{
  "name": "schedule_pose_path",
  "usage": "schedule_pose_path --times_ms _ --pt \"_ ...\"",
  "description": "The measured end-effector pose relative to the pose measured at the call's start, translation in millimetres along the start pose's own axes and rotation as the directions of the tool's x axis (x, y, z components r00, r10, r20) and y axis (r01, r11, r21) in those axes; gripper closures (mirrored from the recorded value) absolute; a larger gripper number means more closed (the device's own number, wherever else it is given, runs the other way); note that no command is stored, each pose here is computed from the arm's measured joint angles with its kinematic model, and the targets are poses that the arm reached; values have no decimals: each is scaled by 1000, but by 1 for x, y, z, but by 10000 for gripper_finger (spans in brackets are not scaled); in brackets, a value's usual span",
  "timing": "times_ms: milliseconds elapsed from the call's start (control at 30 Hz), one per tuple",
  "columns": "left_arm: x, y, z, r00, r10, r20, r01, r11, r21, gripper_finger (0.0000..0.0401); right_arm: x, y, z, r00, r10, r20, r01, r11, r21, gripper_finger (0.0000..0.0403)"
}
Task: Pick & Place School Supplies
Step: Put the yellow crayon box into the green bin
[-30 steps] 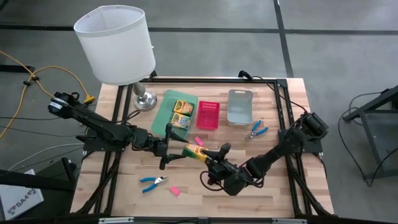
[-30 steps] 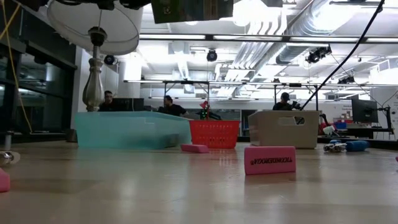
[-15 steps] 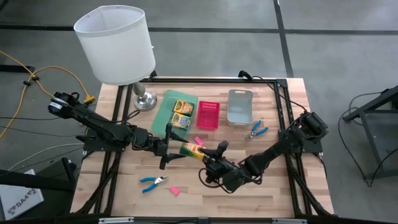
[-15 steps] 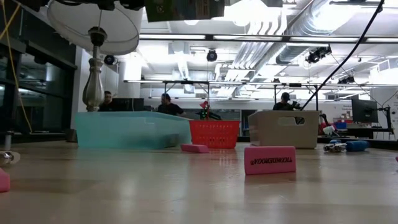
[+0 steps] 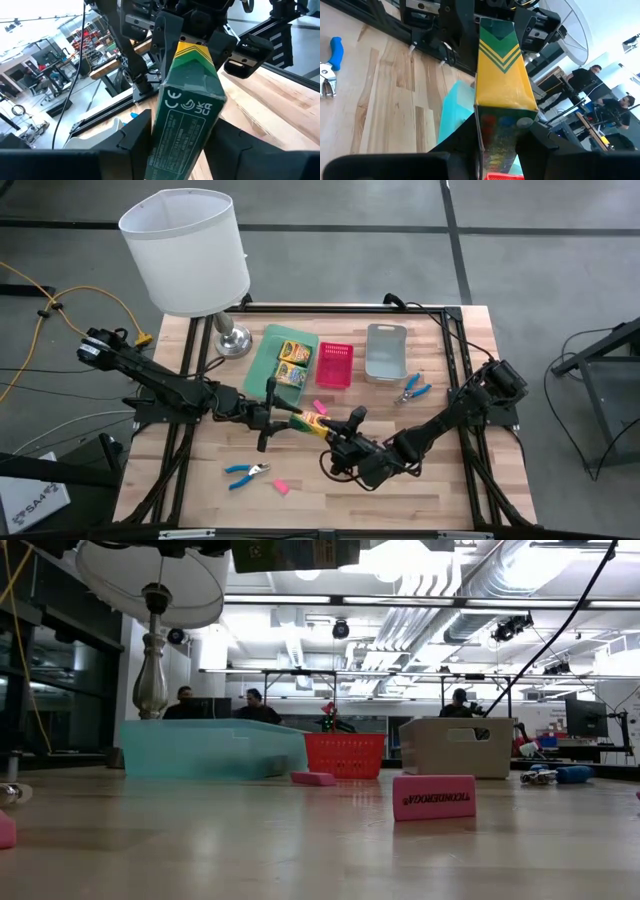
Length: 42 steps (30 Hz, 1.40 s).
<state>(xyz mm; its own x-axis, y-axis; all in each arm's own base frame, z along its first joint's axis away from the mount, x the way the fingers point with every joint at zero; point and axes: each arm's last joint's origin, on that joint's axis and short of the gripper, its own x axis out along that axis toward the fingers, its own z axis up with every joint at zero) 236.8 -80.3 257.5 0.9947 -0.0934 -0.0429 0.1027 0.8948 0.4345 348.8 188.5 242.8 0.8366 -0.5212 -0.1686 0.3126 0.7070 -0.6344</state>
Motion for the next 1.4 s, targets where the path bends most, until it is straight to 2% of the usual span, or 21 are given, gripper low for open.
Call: schedule_pose_path --times_ms 500,1033,1200,1400 --pt "0 0 0 1000 -2 -1 2 1000 18 263 0 0 0 1000 17 6 -17 1000 0 307" --pt "0 0 0 1000 3 -4 -3 1000 14 264 0 0 0 1000 5 2 -5 1000 -8 209" --pt "0 1 -1 998 53 -28 -52 998 16 264 -2 0 1 999 -33 -6 33 999 -18 191" --pt "0 1 -5 993 87 -84 -82 995 59 267 -11 0 11 997 -59 43 60 998 -36 187"
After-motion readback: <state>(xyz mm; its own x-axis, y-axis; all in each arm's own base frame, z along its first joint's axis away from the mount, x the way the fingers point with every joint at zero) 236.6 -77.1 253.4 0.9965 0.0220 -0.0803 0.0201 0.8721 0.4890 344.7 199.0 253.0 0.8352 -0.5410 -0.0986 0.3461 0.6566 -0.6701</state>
